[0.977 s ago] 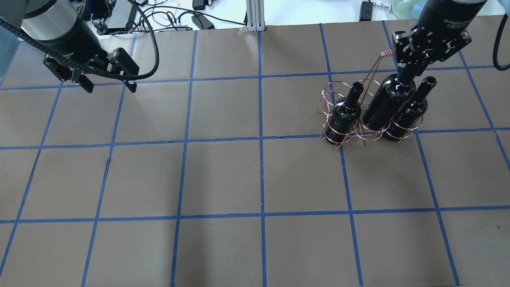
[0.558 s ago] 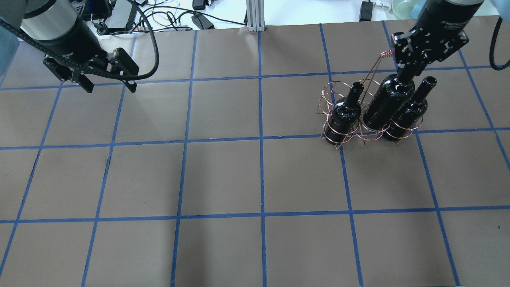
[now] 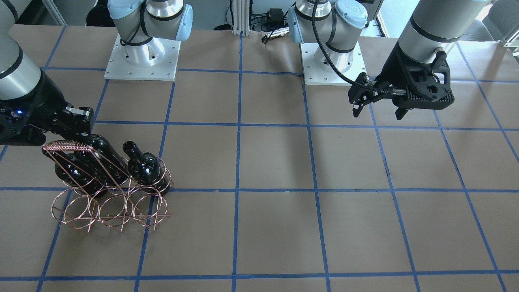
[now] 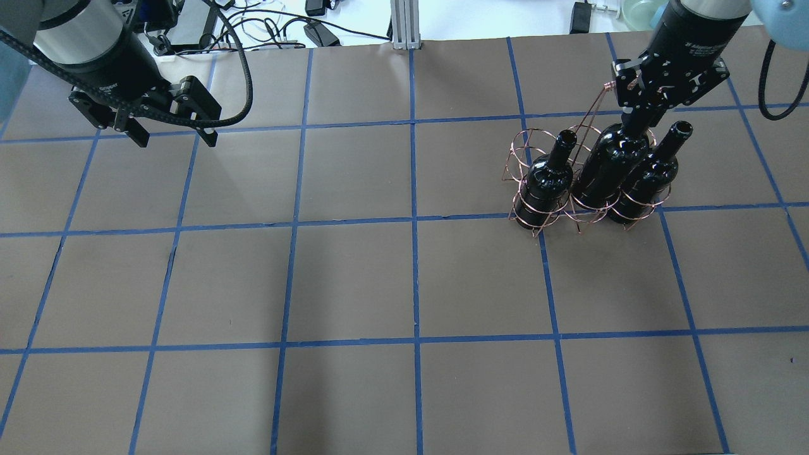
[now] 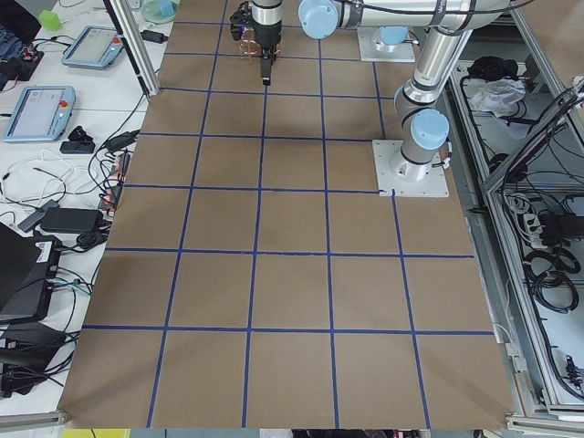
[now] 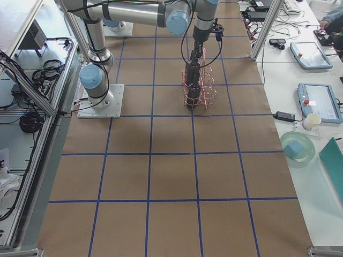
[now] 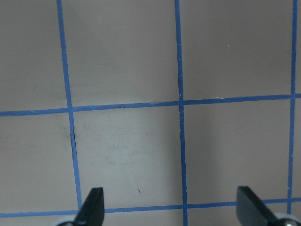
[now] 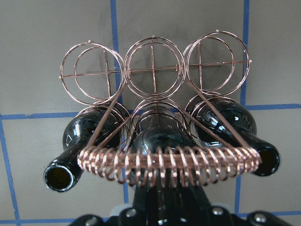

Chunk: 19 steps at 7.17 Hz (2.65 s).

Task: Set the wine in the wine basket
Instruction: 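Lower the held bottle into the empty middle slot of the rack, then open the right gripper to release the bottle in the rack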

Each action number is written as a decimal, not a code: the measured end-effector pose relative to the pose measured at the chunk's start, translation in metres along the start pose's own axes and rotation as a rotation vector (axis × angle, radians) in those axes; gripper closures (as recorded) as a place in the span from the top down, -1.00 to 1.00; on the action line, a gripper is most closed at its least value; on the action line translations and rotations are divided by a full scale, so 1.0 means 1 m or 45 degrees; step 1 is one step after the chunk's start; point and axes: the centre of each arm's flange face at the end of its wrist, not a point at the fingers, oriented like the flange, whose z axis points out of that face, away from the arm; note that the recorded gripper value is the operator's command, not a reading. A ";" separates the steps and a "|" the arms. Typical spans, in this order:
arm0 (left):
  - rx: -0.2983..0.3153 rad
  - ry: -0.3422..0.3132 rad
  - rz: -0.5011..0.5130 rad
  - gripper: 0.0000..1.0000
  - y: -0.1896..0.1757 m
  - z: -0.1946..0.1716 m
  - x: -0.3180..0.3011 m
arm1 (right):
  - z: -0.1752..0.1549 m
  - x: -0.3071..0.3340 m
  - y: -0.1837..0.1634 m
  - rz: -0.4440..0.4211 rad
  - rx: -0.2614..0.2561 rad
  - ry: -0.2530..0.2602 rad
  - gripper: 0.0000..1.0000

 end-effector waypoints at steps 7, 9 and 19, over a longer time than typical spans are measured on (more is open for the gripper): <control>0.003 0.001 -0.002 1.00 0.000 -0.001 0.000 | 0.029 -0.006 -0.002 -0.011 -0.004 0.005 -0.99; 0.004 0.002 -0.002 1.00 0.000 -0.001 0.000 | 0.035 -0.006 -0.008 -0.008 0.008 0.007 -0.98; 0.008 0.000 -0.007 1.00 0.001 -0.002 0.000 | 0.067 -0.006 -0.007 -0.003 -0.030 0.007 0.98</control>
